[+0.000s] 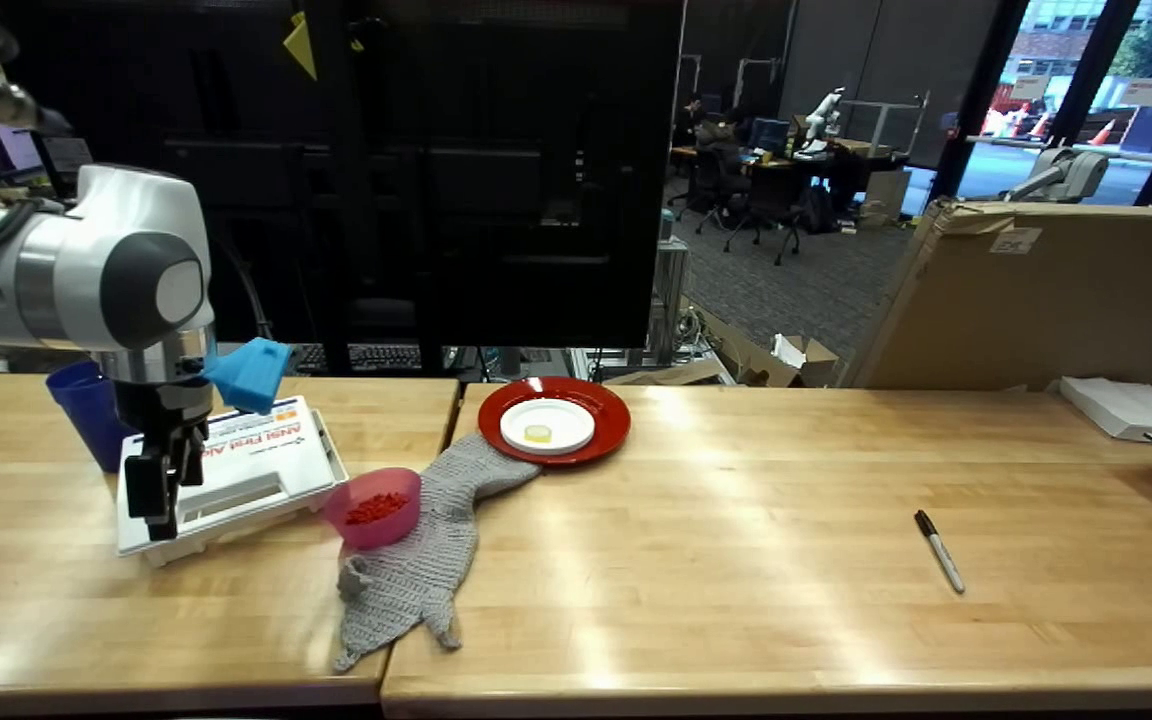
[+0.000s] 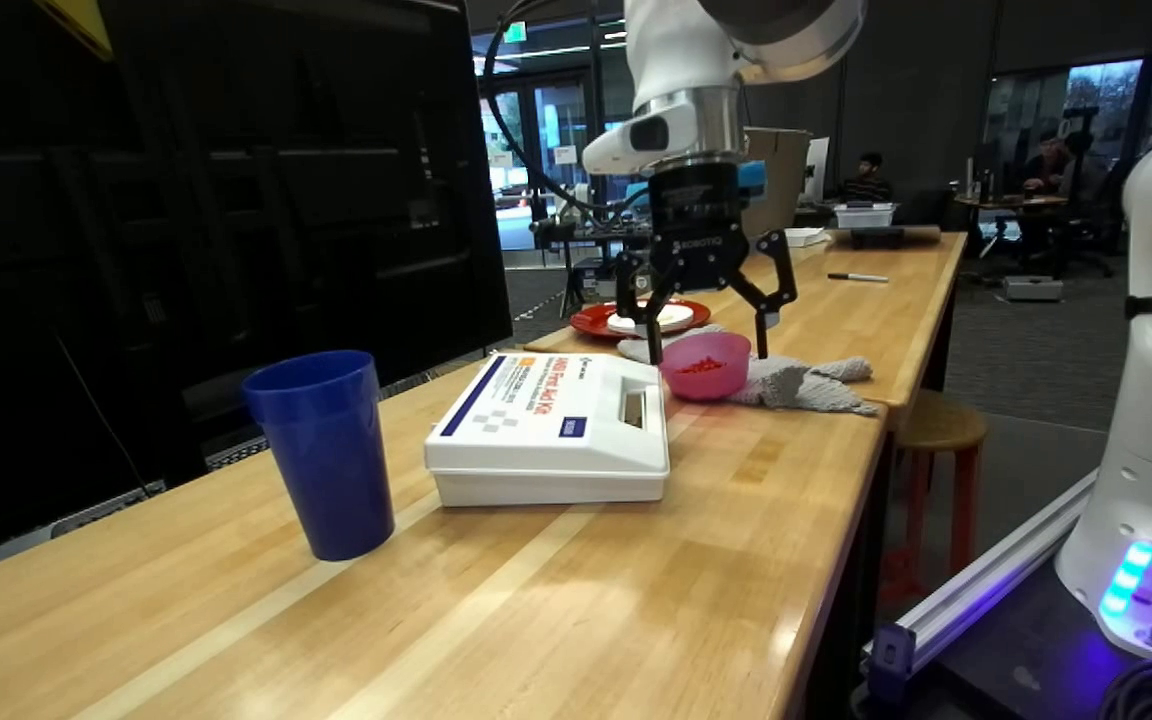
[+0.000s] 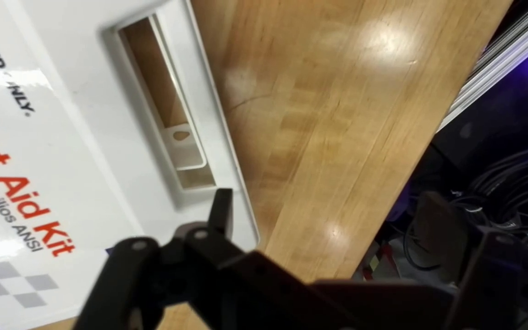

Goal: Remove the lid from the box

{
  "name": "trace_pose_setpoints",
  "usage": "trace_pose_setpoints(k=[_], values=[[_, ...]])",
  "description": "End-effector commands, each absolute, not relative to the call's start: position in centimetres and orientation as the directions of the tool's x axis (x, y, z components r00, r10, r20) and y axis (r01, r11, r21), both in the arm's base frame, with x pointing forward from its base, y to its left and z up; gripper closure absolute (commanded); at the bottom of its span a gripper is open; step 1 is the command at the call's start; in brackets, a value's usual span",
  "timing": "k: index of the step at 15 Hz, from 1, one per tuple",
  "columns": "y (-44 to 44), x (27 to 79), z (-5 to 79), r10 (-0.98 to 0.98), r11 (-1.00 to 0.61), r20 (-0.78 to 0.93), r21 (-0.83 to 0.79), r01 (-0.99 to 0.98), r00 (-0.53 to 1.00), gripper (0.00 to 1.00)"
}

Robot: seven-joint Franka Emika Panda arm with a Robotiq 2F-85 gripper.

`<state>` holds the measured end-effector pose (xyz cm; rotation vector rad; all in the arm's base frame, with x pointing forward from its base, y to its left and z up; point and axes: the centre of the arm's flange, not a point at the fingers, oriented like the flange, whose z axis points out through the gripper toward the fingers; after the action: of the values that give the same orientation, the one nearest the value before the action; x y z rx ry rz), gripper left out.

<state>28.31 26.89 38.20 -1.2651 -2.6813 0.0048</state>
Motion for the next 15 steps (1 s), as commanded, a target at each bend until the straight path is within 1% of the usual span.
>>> trace_pose_setpoints(k=[1, 8, 15], values=[[27.1, 28.4, 37.6, 0.752, 0.656, 0.155, -0.086, 0.75, -0.64, 0.0], [27.7, 28.1, 36.9, 0.727, 0.685, 0.135, -0.097, 0.722, -0.673, 0.0], [28.5, 29.3, 35.7, 0.671, 0.741, 0.024, -0.027, 0.671, -0.741, 0.0]])
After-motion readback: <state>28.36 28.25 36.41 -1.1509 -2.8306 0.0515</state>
